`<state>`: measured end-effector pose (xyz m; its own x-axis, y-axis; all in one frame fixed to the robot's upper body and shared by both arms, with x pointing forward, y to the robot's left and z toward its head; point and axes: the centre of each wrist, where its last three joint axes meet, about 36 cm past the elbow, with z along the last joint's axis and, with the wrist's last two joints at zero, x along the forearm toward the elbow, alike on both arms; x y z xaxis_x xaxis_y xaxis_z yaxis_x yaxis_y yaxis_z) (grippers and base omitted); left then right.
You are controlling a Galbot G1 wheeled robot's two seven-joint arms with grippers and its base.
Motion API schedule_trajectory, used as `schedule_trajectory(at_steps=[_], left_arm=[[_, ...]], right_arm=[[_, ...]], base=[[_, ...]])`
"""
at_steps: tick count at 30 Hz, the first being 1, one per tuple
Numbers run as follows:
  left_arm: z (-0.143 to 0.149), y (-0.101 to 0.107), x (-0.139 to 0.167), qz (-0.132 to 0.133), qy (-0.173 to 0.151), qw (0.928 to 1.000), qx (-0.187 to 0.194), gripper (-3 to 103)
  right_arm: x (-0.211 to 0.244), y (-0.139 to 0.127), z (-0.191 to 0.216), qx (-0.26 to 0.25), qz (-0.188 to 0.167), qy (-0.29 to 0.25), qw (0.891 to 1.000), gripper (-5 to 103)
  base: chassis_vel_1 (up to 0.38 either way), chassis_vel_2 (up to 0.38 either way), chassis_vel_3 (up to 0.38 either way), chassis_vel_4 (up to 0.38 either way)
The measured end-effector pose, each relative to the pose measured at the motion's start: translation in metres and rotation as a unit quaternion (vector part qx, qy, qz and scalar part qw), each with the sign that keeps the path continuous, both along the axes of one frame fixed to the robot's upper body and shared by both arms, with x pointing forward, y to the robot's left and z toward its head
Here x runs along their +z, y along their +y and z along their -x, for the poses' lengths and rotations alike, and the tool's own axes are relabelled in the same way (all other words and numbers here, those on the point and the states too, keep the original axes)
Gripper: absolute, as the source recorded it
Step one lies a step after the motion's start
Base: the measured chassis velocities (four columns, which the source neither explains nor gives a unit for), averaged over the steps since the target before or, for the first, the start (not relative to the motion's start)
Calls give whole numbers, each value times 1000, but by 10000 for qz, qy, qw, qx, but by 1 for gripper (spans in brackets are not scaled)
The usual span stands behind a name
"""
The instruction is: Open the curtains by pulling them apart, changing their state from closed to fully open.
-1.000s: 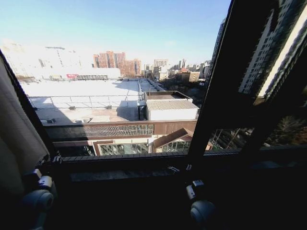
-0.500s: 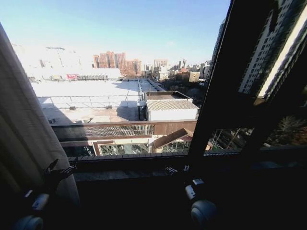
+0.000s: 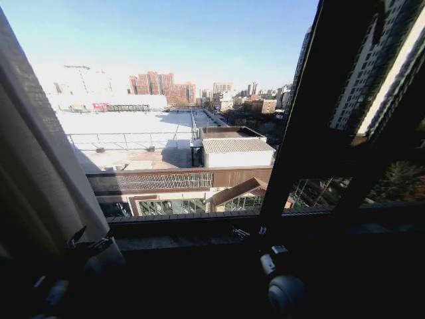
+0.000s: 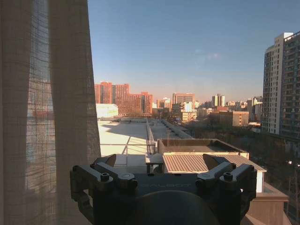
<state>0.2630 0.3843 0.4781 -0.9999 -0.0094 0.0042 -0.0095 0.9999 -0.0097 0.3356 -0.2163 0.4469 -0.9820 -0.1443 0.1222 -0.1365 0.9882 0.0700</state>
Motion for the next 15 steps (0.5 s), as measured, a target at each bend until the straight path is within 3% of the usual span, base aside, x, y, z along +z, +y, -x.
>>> schedule_trajectory(at_steps=[3,15], left_arm=[[-4,-9,6,56,-32,9999,-116,100],[-2,-15,5,25,-49,10000,-66,100]], right_arm=[[1,-4,-1,-58,35,-19,10000,100],[-1,-7,-5,-80,64,-35,9999,100]], base=[[0,0,0,0],[-50,-56,52,51]])
